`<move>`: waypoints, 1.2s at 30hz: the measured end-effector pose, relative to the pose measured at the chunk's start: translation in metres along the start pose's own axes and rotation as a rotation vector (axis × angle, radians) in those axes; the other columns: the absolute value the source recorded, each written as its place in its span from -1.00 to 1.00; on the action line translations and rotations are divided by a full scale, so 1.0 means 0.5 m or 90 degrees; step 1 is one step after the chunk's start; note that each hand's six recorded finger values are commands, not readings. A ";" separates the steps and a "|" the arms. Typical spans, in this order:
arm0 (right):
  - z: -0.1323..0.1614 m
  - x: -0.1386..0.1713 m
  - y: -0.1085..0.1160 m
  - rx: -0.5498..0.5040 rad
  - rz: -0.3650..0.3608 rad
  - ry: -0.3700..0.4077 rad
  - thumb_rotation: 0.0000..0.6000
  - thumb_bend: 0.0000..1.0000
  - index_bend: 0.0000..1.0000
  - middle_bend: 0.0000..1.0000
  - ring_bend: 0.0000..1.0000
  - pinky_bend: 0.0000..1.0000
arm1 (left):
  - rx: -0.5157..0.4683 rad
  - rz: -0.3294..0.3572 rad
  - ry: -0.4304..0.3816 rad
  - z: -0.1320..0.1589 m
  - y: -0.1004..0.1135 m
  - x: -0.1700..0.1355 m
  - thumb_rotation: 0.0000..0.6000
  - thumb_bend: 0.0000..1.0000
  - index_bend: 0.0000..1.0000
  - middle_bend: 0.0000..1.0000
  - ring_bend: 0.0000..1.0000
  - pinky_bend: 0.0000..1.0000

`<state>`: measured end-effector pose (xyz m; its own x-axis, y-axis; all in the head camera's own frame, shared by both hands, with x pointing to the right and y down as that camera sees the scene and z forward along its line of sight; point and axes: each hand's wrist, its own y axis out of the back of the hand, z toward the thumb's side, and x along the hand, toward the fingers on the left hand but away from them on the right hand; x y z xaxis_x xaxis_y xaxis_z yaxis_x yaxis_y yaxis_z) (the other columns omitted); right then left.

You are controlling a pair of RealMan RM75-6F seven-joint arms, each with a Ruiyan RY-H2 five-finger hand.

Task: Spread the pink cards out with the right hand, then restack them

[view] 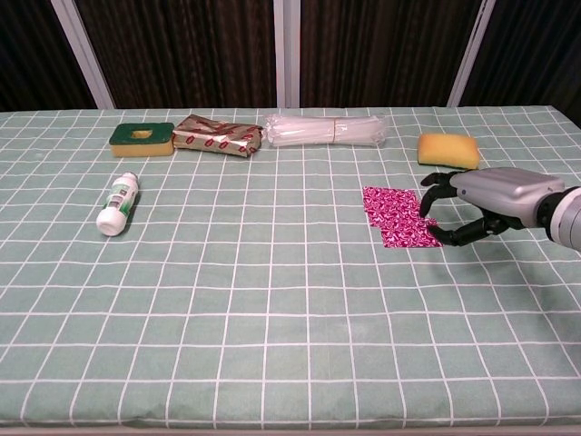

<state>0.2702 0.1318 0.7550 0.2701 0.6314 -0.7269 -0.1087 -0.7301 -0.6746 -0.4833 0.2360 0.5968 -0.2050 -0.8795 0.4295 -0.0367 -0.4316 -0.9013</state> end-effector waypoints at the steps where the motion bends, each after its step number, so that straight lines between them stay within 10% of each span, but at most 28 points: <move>1: 0.000 -0.004 0.005 -0.002 -0.003 -0.002 -0.24 -0.21 -0.46 -0.97 -1.00 -1.00 | 0.000 0.001 0.000 0.000 0.001 0.000 1.00 -0.82 -0.46 -0.61 -0.69 -0.66; 21: 0.046 -0.123 0.002 -0.005 0.003 -0.005 -0.27 -0.21 -0.46 -0.97 -1.00 -1.00 | 0.002 -0.002 0.007 -0.005 -0.002 -0.004 1.00 -0.82 -0.46 -0.61 -0.69 -0.66; 36: 0.043 -0.087 -0.020 0.004 0.018 0.011 -0.26 -0.21 -0.46 -0.97 -1.00 -1.00 | 0.003 -0.003 0.001 0.000 -0.003 -0.002 1.00 -0.82 -0.46 -0.61 -0.69 -0.66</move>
<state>0.2392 0.1174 0.7908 0.2834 0.6058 -0.7435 -0.1224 -0.7461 -0.6545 -0.4832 0.2375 0.5977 -0.2065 -0.8770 0.4338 -0.0328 -0.4369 -0.8989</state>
